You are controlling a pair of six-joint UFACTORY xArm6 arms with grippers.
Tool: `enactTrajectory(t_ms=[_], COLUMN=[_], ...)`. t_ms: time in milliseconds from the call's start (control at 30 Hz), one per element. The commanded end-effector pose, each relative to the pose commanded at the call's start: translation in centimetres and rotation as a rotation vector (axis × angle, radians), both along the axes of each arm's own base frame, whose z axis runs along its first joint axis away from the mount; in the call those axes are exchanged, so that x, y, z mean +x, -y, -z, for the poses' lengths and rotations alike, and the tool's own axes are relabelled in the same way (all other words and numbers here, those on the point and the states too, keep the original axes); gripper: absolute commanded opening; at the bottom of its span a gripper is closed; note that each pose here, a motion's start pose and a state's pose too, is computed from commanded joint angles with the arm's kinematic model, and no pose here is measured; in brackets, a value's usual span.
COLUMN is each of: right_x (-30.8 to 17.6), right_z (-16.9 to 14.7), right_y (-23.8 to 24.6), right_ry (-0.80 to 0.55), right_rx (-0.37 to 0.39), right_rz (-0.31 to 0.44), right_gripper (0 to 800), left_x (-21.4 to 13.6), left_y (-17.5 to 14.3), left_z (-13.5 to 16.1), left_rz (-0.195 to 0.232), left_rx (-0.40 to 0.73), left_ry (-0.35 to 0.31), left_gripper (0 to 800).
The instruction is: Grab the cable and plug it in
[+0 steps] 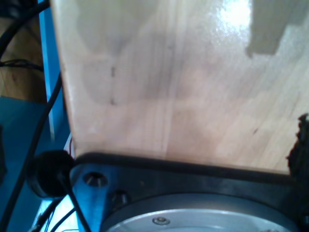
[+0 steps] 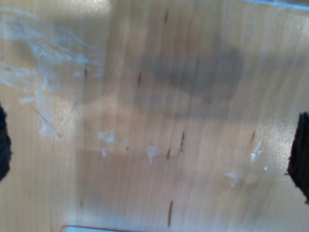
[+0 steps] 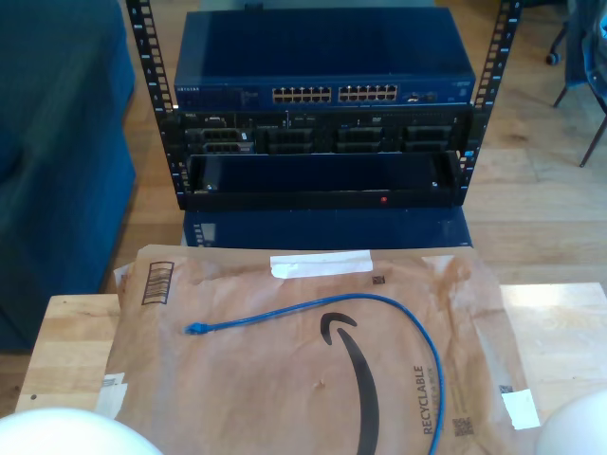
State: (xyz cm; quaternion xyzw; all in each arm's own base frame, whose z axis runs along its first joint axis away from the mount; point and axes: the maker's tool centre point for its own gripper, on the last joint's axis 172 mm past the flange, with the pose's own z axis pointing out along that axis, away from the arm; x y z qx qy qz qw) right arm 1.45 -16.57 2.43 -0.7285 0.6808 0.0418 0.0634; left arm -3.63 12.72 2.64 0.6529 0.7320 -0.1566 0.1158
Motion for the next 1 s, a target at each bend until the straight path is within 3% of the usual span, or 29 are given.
enactTrajectory(t_ms=[300,400,500,633,833,1000], right_x=[0.1,0.2,0.3,0.8,4.1,8.2], right_z=[-1.3,-3.8,-6.3,-10.7,-15.0,-17.5], right_y=[1.1,1.7,2.1,5.4,7.3,8.1], right_ry=[0.000,0.002,-0.014,-0.021,-0.029,-0.017], right_rx=[-0.029,-0.007,0.023,-0.036,-0.084,-0.126], right_rz=[0.001,0.001,0.103,0.232,0.341,0.405], right_gripper=[796,796,794,794,792,793], left_x=[-0.2,-0.5,-0.6,-0.5,1.0,5.0], left_y=[-0.2,-0.6,-1.1,-4.1,-6.3,-8.4], left_z=[-0.2,-1.7,-3.6,-6.6,-10.5,-13.7], left_rz=[0.011,0.006,0.007,0.025,0.041,0.032], left_rx=[0.002,-0.012,-0.035,0.016,0.031,0.086], left_ry=[-0.008,-0.013,-0.017,-0.027,-0.057,-0.117], left_gripper=[800,800,800,800,800,800])
